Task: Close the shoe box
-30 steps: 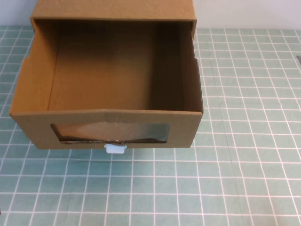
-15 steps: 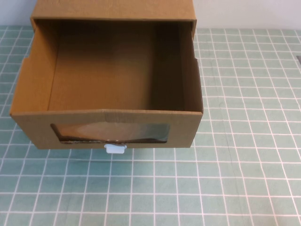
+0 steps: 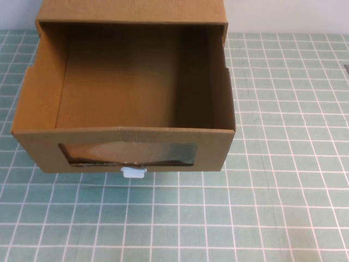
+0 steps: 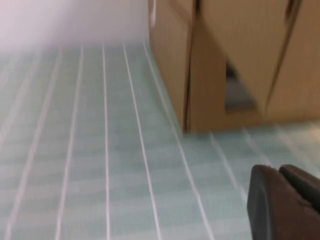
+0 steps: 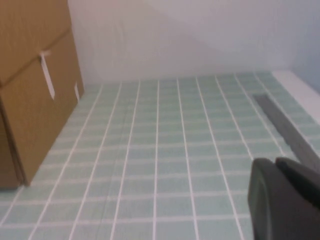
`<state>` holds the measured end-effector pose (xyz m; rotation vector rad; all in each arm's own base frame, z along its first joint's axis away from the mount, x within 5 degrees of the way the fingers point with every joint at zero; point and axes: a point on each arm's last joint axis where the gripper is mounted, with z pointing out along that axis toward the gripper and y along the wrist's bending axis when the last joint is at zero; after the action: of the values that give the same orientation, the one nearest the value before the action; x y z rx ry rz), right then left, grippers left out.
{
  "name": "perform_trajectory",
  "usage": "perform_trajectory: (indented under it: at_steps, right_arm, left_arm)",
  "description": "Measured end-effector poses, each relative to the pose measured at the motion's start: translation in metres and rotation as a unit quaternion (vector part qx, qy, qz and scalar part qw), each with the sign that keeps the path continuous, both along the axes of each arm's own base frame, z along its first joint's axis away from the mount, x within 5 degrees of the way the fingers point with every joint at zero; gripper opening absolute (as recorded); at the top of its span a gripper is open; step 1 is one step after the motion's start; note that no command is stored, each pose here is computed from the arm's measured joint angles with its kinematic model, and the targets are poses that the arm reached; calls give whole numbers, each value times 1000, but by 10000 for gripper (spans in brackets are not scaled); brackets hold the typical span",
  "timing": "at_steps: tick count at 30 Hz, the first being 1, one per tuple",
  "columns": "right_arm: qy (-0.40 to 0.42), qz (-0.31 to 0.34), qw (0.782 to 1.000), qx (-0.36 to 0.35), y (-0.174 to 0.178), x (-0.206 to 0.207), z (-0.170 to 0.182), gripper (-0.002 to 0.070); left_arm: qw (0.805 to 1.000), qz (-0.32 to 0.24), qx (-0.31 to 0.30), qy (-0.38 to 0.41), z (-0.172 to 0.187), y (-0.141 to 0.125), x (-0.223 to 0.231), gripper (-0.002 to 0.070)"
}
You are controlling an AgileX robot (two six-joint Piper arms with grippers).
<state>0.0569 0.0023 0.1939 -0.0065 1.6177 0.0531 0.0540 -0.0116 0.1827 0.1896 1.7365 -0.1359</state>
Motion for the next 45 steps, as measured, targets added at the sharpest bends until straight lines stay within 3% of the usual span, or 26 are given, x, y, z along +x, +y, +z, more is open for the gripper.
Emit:
perform_trajectory:
  at_steps: [7,12,17,23,25,33,36,45]
  right_arm:
    - [-151,-3,989,6,-1,-3,27,-14]
    - [-242,-5,970,9,-1,-9,43,-14]
    - [-261,-6,965,10,-1,-10,46,-14]
    - [-294,-7,956,13,-2,-13,52,-14]
    - [-331,-8,944,14,-2,-17,58,-14]
    - [-477,-8,877,65,-7,-39,84,-14]
    - [-509,-3,858,74,-7,-50,110,-14]
    - [-560,22,823,93,-8,-112,213,-14]
  left_arm:
    - [984,11,-34,-176,32,2,0,-5]
    - [937,21,-66,-343,62,6,-11,-5]
    - [880,28,-90,-465,82,10,-26,-5]
    - [863,30,-96,-494,86,11,-30,-5]
    - [857,34,-104,-504,87,13,-32,-5]
    - [795,17,-189,-576,105,19,-49,-5]
    - [785,-12,-218,-580,129,18,-57,-5]
    - [784,-31,-175,-595,208,19,-96,-5]
